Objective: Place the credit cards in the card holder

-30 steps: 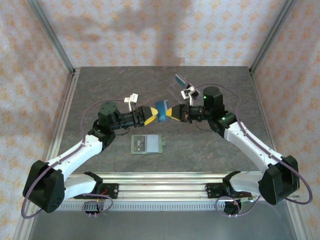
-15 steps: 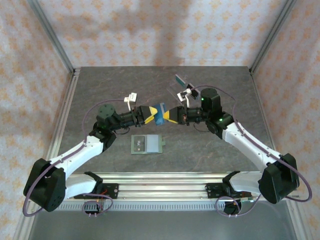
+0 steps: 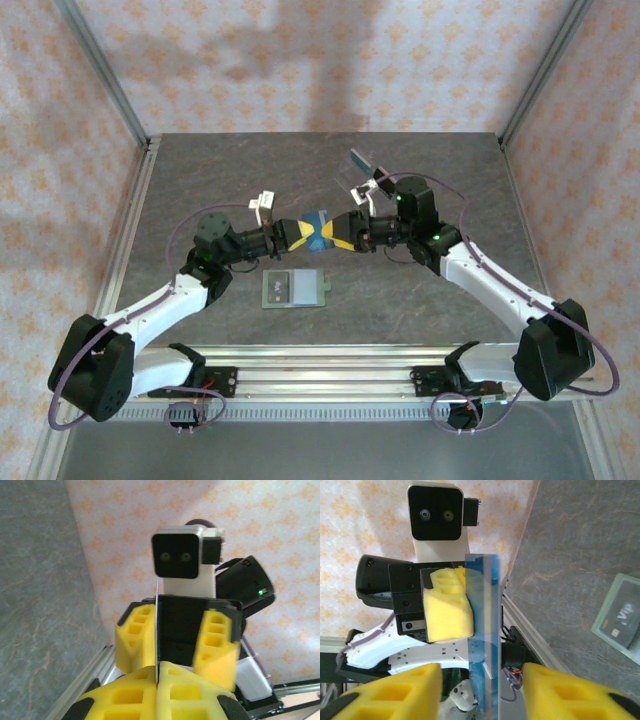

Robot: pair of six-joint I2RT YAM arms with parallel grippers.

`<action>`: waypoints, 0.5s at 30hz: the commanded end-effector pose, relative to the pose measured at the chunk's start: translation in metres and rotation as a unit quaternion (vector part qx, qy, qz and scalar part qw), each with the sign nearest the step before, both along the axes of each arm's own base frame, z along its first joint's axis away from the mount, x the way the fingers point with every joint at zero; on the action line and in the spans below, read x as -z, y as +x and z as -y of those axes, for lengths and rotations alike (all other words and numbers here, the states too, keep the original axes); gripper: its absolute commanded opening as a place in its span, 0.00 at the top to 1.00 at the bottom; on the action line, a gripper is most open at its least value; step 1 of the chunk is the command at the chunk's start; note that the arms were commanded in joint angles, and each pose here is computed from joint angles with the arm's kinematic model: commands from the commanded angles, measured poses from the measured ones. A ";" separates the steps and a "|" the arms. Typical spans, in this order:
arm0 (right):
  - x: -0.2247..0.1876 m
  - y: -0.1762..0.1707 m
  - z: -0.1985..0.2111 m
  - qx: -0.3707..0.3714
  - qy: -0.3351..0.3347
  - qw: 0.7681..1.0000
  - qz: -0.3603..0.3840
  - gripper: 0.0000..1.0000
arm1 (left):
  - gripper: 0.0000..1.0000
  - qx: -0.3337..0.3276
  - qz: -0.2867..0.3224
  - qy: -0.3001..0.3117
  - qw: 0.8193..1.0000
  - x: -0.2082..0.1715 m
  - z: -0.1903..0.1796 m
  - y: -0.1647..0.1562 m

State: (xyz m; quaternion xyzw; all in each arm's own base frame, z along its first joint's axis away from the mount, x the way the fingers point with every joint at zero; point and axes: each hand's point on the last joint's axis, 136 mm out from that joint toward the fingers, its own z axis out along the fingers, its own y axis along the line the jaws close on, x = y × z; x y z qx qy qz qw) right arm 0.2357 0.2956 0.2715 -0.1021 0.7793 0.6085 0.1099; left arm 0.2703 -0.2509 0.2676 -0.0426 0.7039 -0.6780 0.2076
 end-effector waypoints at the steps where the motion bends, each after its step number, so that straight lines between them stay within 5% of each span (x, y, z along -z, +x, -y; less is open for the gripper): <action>1: 0.021 -0.001 0.009 0.008 -0.068 0.997 0.021 0.48 | 1.00 0.009 -0.005 0.057 0.998 0.025 -0.003 -0.009; 6: 0.066 0.009 0.021 0.047 -0.142 0.989 0.001 0.49 | 1.00 0.009 -0.036 0.195 0.980 0.077 -0.022 -0.024; 15: 0.154 0.007 0.014 0.044 -0.262 0.964 -0.024 0.52 | 1.00 0.020 -0.107 0.385 0.917 0.165 -0.068 -0.037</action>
